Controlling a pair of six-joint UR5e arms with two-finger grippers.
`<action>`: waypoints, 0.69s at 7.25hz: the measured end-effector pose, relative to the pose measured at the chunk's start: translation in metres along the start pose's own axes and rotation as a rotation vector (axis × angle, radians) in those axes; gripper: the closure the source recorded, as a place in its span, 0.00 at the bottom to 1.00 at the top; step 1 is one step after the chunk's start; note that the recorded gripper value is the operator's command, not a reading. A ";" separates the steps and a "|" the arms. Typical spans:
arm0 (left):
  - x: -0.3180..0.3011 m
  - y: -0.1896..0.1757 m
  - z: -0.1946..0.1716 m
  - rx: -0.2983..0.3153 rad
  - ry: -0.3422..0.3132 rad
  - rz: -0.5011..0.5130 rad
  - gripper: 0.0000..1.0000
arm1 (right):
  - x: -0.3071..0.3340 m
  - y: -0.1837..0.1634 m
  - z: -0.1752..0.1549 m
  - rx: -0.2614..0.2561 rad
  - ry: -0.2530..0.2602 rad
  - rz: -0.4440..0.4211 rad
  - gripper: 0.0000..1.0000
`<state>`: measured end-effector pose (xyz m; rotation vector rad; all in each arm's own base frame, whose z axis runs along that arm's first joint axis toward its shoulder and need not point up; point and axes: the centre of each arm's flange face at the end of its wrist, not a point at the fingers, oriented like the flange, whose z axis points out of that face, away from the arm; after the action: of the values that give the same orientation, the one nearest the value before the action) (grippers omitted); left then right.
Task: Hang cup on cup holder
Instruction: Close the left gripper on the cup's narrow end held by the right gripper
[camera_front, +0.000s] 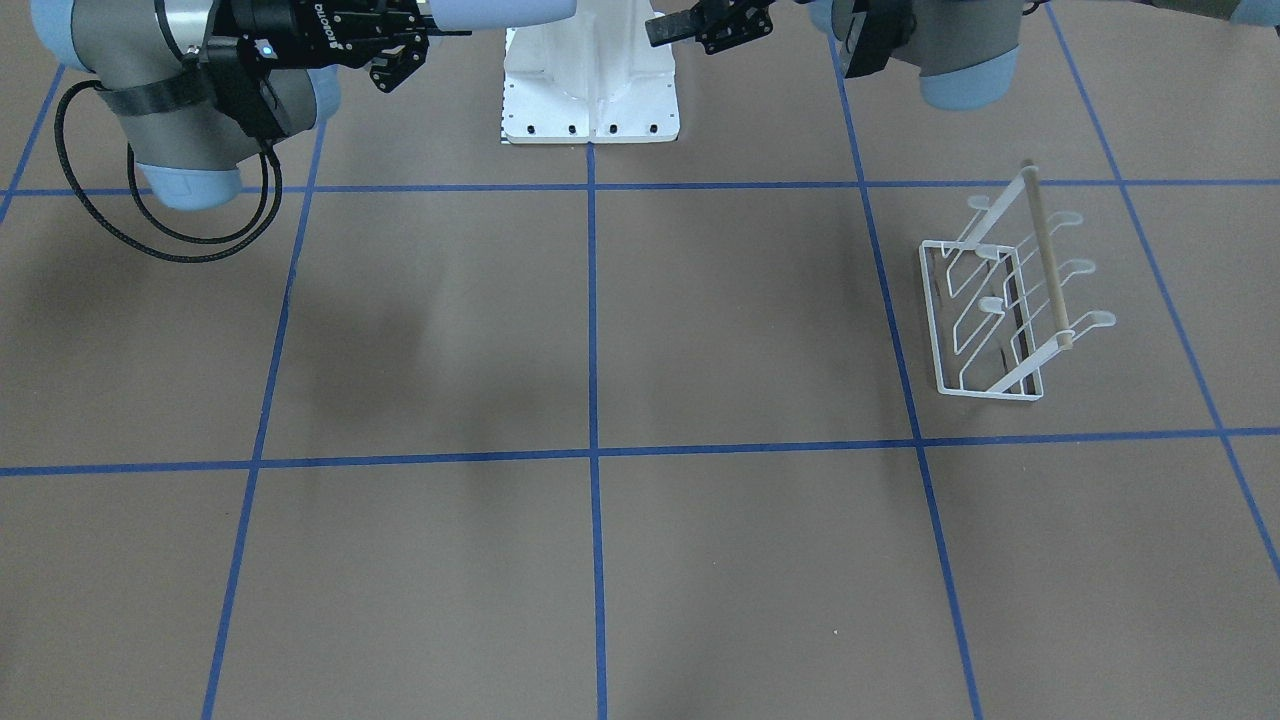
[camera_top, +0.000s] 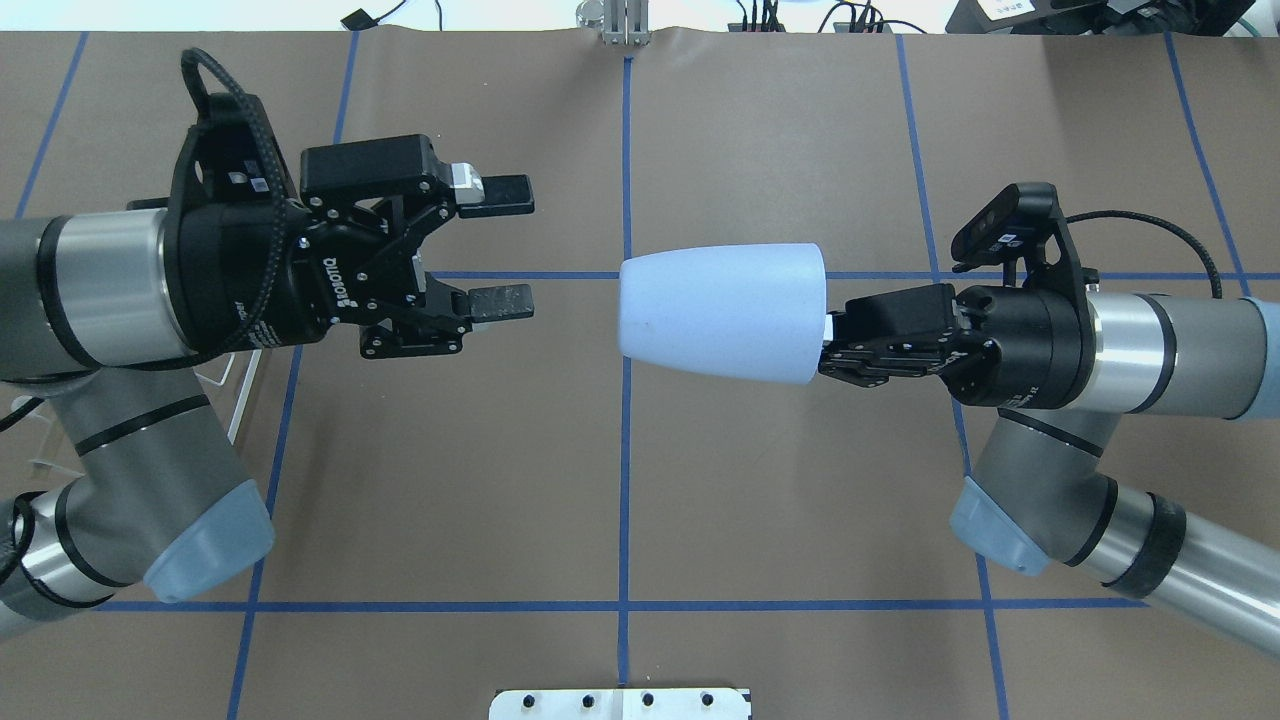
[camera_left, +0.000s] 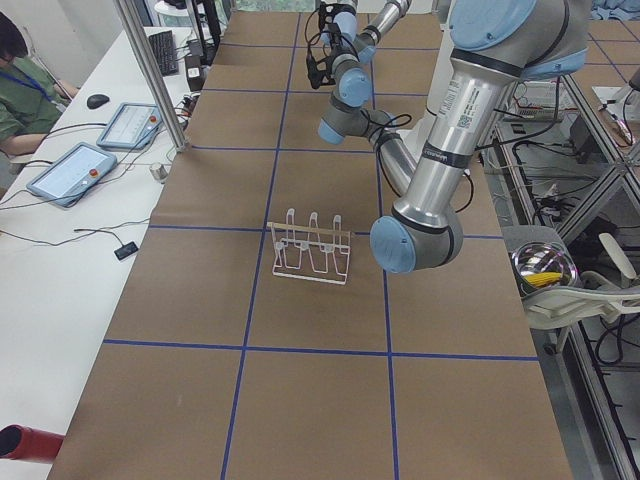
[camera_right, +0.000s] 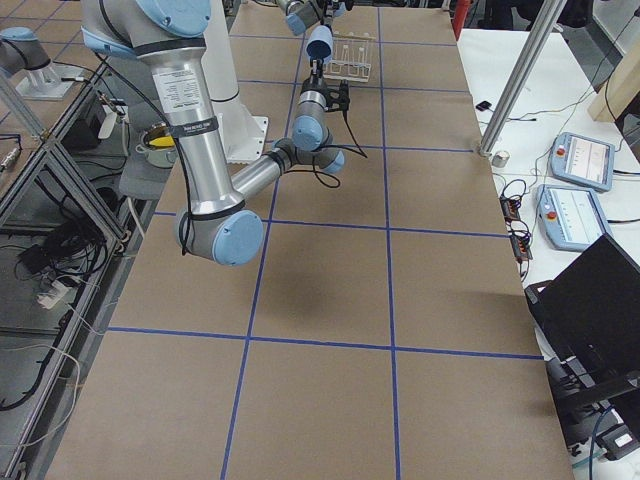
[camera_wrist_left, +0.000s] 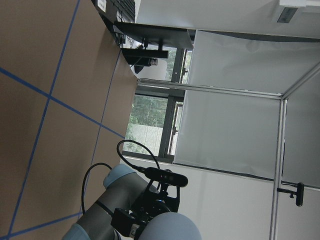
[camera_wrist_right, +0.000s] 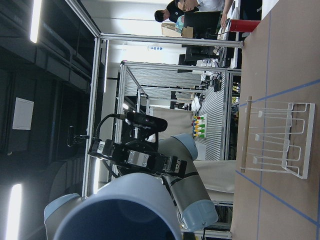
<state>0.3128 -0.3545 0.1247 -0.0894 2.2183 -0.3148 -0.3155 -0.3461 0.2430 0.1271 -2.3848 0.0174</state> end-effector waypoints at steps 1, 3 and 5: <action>-0.003 0.007 0.006 -0.015 -0.002 -0.011 0.03 | 0.001 0.002 0.004 -0.007 -0.004 0.004 1.00; -0.009 0.017 0.014 -0.039 -0.006 -0.027 0.03 | 0.003 0.005 0.007 -0.013 -0.005 0.010 1.00; -0.012 0.026 0.022 -0.061 -0.006 -0.040 0.03 | 0.004 0.006 0.010 -0.008 -0.009 0.015 1.00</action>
<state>0.3387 -0.3311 0.1146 -0.1678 2.2224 -0.2687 -0.3258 -0.3409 0.2383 0.1060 -2.3943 0.0144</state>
